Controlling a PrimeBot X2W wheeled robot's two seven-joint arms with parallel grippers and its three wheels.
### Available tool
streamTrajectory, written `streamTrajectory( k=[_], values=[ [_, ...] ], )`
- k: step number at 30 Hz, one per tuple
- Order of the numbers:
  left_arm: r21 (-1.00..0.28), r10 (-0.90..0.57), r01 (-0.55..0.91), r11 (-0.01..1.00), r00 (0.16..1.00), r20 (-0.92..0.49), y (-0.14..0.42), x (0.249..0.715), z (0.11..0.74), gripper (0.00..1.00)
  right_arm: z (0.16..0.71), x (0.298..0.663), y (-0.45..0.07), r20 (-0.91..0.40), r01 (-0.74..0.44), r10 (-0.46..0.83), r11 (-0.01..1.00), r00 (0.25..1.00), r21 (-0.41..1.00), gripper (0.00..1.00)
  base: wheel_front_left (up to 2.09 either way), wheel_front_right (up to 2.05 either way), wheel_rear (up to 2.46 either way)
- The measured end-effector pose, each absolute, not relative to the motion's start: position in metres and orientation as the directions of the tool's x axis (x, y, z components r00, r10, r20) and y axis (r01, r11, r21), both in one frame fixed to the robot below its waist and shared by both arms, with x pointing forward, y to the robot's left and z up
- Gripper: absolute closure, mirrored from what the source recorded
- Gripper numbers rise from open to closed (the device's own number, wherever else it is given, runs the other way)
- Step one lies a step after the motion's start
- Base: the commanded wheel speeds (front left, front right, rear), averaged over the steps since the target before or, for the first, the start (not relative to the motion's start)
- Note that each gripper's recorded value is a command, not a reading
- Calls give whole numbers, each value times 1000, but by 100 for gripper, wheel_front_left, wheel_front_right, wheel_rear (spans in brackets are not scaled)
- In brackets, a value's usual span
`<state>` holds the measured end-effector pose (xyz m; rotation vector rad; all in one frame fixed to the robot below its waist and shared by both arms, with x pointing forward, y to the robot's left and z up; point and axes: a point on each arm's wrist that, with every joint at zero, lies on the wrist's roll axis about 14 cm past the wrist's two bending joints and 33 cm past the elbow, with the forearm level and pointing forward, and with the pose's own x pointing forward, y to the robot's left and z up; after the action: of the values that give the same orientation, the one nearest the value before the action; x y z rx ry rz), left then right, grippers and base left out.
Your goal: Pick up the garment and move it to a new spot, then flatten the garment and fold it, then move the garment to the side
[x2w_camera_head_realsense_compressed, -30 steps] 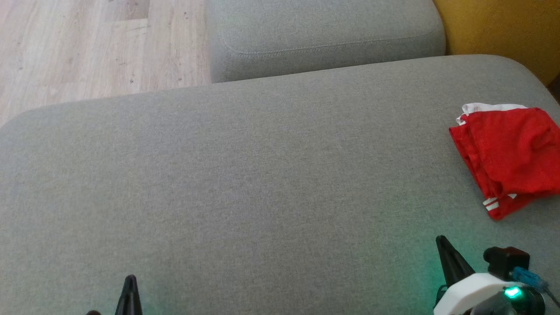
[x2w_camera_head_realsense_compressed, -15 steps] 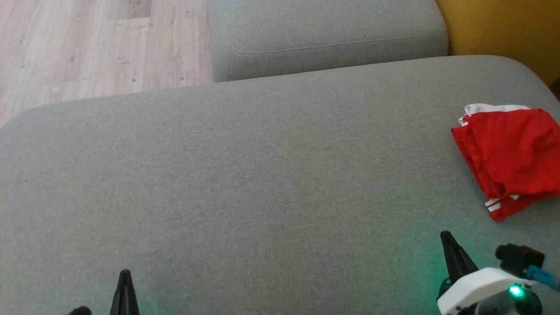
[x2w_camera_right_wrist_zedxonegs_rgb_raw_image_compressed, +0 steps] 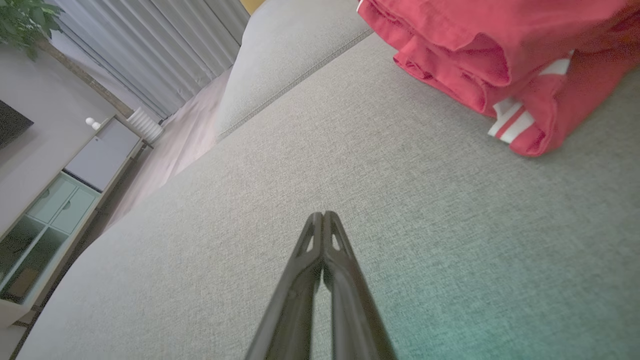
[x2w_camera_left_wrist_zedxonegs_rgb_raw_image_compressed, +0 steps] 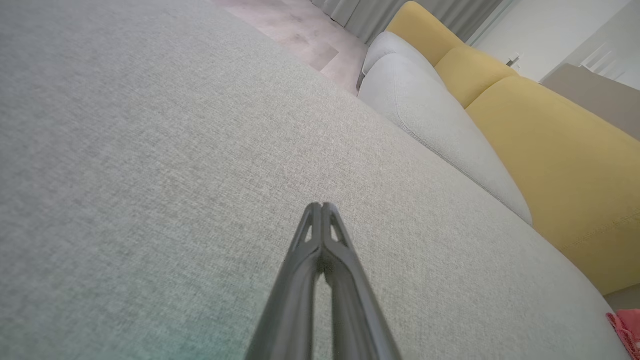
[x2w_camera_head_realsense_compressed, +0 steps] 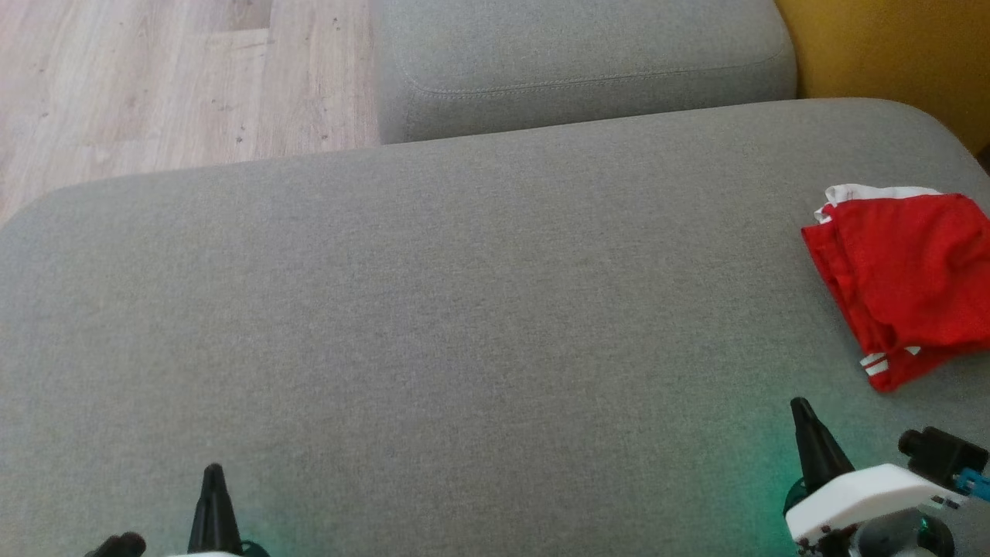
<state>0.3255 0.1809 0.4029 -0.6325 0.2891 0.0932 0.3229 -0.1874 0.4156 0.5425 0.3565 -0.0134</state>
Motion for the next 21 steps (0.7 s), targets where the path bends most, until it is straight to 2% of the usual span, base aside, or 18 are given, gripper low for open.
streamTrajectory(
  k=[21],
  values=[
    [-716, 17, -225, 661, 958, -285, 187, 334, 412, 100, 427, 334, -191, -288, 156, 65, 717, 955, 679, 100, 0, 0, 0]
  ],
)
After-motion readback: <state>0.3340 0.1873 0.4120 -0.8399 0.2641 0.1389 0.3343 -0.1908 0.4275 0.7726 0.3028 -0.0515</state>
